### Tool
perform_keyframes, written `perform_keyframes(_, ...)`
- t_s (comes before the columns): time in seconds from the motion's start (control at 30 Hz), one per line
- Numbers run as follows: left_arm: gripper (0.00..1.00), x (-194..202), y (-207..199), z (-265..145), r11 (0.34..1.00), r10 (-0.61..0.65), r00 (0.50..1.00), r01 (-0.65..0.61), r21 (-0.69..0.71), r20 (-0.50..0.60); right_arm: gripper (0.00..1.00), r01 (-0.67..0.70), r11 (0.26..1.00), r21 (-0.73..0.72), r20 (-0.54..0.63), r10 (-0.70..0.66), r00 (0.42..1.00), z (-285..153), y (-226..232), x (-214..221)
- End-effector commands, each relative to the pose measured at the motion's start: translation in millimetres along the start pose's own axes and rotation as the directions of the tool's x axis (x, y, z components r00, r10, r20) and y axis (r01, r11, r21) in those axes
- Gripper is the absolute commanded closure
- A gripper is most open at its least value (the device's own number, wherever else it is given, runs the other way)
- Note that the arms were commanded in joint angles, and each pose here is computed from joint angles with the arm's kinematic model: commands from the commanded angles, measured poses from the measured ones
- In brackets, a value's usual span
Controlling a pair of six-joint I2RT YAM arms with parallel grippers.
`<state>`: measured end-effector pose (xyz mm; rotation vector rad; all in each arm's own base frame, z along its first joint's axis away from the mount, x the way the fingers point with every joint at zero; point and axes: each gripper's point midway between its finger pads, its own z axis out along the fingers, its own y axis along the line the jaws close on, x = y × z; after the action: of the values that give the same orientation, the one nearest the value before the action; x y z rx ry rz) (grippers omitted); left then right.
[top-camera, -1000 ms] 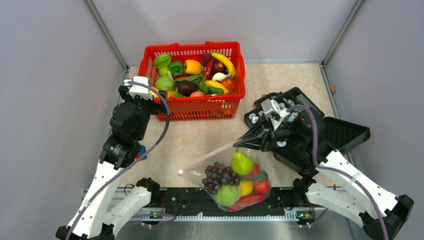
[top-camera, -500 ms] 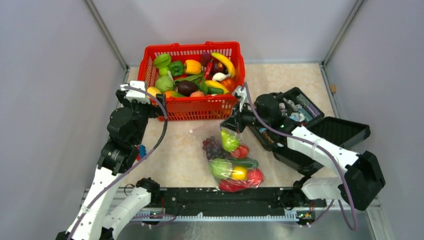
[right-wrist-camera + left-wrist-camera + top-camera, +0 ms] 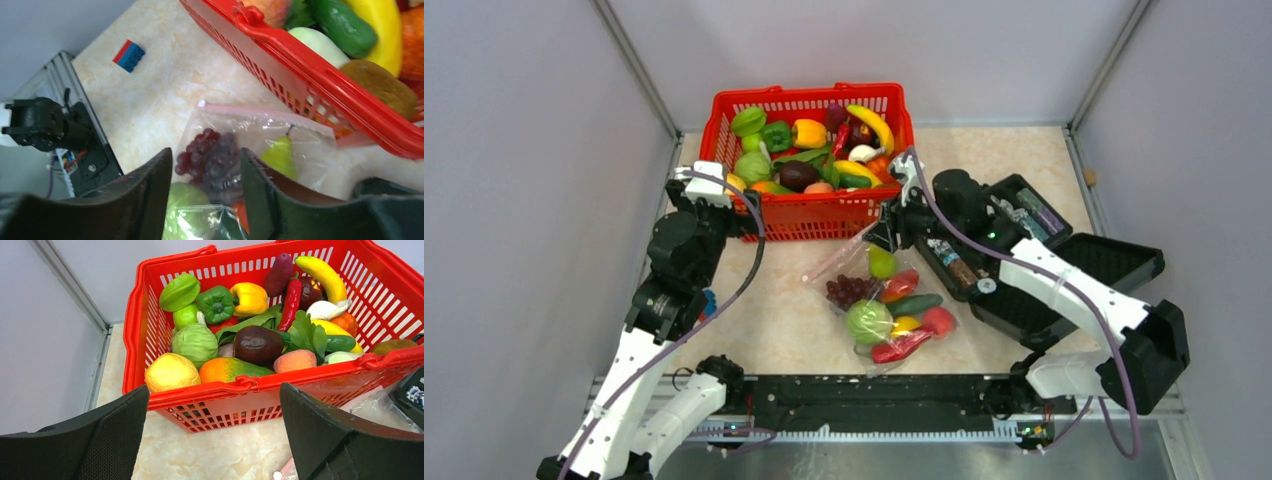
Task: Place the food in the zip-top bag and seal the zipper
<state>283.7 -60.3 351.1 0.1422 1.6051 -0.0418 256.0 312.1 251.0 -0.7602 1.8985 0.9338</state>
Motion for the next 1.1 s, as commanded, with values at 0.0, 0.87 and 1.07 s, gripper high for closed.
perform_keyframes(0.0,0.01,-12,-4,1,0.999,-0.026,0.999,0.025,0.024,0.044,0.44,0.059,0.992,0.110,0.077,-0.068,0.995,-43,-1,-23)
perform_keyframes(0.87,0.01,9,-74,-5,0.919,-0.083,0.996,0.093,0.382,-0.042,0.25,-0.396,0.918,-0.021,-0.399,0.355,0.846,-89,43,187)
perform_keyframes(1.07,0.01,13,-72,-5,0.923,-0.066,0.996,0.082,0.375,-0.054,0.25,-0.278,0.960,0.038,-0.222,0.280,0.934,-47,12,130)
